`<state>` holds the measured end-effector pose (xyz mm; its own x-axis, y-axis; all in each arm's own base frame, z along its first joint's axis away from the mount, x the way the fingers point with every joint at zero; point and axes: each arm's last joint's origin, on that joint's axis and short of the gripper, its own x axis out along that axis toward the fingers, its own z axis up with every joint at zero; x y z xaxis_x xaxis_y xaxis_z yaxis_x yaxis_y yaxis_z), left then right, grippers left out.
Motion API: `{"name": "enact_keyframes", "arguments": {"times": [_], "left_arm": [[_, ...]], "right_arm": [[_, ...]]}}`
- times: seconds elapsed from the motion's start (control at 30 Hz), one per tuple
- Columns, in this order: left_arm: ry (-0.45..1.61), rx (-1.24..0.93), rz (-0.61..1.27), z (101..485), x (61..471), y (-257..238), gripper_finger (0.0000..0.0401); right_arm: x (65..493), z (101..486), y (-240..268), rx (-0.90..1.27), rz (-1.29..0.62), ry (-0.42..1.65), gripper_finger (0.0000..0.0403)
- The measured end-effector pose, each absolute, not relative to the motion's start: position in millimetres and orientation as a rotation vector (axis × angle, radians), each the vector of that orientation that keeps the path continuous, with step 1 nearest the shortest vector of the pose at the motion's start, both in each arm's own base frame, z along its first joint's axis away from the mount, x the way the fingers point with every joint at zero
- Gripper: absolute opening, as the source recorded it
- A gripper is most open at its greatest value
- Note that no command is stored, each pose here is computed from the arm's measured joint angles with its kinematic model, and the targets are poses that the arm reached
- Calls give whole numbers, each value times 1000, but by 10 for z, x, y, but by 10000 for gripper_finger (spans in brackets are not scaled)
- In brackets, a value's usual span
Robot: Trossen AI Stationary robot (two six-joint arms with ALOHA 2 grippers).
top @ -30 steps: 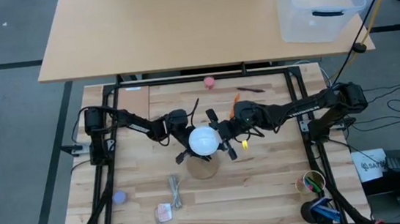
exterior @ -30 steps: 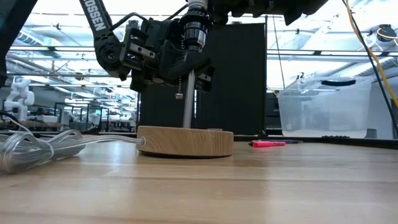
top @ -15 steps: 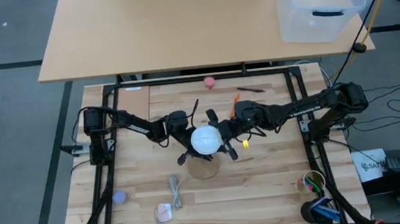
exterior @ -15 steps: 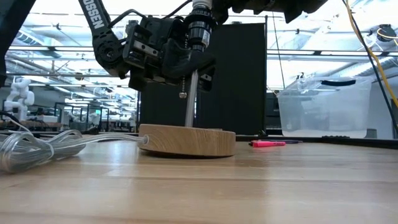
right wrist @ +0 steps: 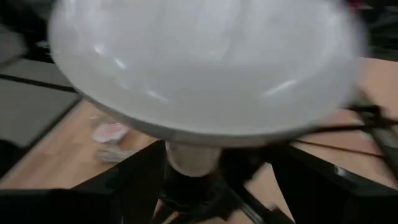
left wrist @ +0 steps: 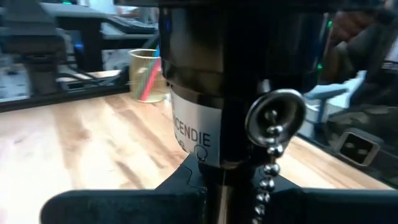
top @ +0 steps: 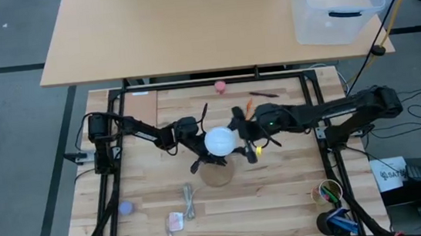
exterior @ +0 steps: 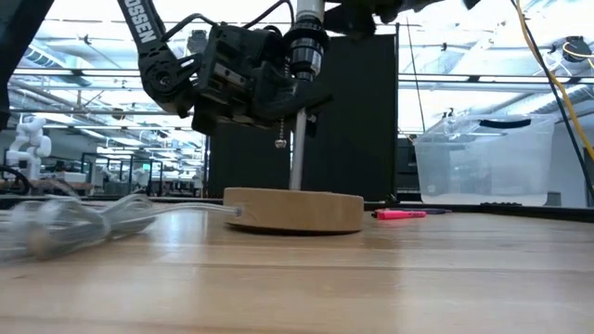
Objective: Screw lightbulb
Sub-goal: Remove the white lightbulb from the desk lamp
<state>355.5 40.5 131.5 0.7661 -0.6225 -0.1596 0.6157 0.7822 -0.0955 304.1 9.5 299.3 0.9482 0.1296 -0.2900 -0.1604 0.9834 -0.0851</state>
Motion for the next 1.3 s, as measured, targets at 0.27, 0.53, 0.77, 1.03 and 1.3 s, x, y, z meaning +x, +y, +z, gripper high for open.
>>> {"name": "enact_keyframes", "arguments": {"times": [0.27, 0.53, 0.77, 1.03, 1.3], "left_arm": [[194, -16, -513, 1316, 3582, 446, 26], [193, -14, -472, 1318, 3588, 459, 26], [164, -17, -453, 1347, 3596, 466, 26], [163, -11, -338, 1353, 3612, 492, 26], [158, -14, -166, 1362, 3632, 502, 25]], "right_arm": [[2656, 3133, 156, -171, -119, 420, 277], [2246, 3122, 330, -103, -320, 555, 277], [2087, 2958, 522, -98, -411, 521, 277], [2157, 2646, 612, -12, -415, 351, 277], [2311, 2365, 659, 39, -410, 143, 277]]}}
